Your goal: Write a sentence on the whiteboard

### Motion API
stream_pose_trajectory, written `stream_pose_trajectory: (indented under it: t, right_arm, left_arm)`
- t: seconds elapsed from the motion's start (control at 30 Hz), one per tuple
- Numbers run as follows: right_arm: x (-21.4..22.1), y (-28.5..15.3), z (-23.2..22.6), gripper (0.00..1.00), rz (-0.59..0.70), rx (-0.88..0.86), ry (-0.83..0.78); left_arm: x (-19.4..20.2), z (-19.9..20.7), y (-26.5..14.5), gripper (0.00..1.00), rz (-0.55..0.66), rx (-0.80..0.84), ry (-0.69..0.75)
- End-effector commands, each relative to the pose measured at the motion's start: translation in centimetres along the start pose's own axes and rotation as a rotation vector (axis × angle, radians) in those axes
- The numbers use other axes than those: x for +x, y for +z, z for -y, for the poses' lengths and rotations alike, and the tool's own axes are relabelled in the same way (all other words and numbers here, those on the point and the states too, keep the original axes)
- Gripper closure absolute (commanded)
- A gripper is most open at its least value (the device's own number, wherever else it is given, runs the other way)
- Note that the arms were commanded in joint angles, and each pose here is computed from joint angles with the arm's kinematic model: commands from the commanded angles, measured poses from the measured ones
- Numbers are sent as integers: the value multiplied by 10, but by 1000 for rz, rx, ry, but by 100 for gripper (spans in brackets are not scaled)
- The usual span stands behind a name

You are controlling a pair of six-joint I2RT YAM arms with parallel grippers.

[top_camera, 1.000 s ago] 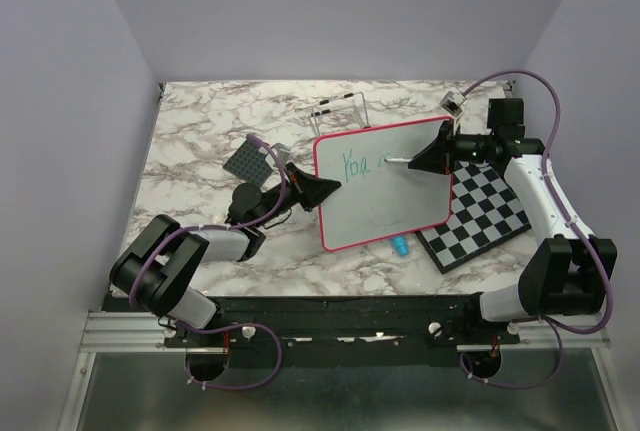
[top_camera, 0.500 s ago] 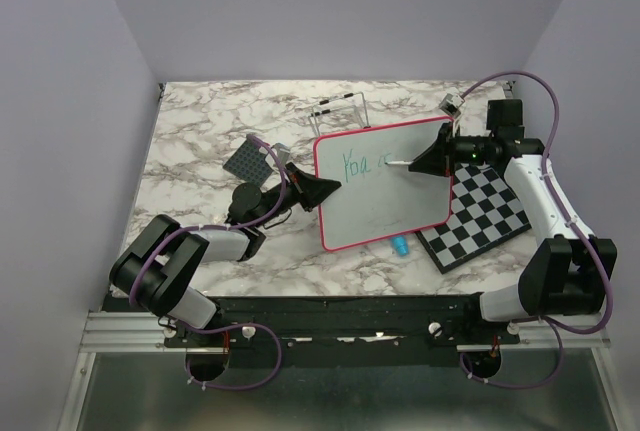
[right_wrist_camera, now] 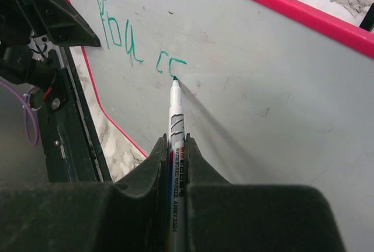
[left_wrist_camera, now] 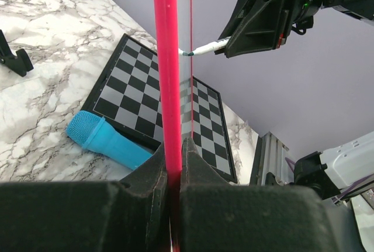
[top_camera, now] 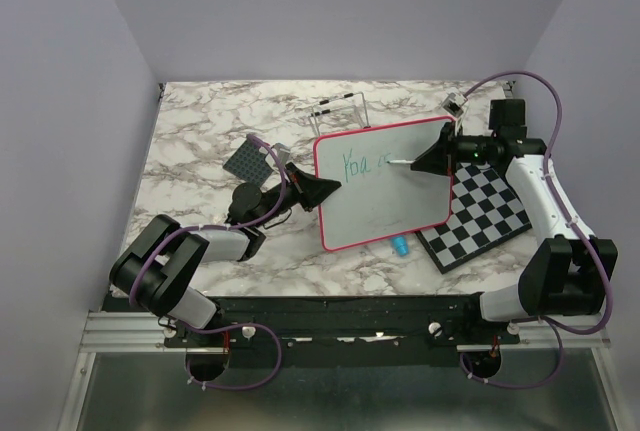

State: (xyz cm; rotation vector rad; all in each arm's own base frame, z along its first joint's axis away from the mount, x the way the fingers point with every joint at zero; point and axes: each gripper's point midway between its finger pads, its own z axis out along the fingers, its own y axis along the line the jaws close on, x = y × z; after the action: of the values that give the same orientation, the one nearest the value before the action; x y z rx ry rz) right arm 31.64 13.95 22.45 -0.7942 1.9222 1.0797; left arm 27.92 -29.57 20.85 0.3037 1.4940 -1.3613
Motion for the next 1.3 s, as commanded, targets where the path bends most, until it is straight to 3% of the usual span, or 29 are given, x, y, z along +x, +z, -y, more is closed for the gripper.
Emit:
stream_pose_trajectory:
  t: [0.0, 0.4, 0.93, 1.27]
  right_arm:
    - [-17, -5, 8, 99, 25, 47, -43]
    - [-31, -6, 14, 99, 46, 72, -49]
    - [12, -6, 7, 99, -25, 65, -13]
    - [-18, -21, -2, 99, 43, 63, -58]
  left_arm:
    - [1, 3, 3, 100, -21, 35, 104]
    - [2, 3, 2, 100, -21, 35, 102]
    - [2, 3, 2, 100, -20, 36, 103]
    - [4, 2, 0, 100, -24, 31, 104]
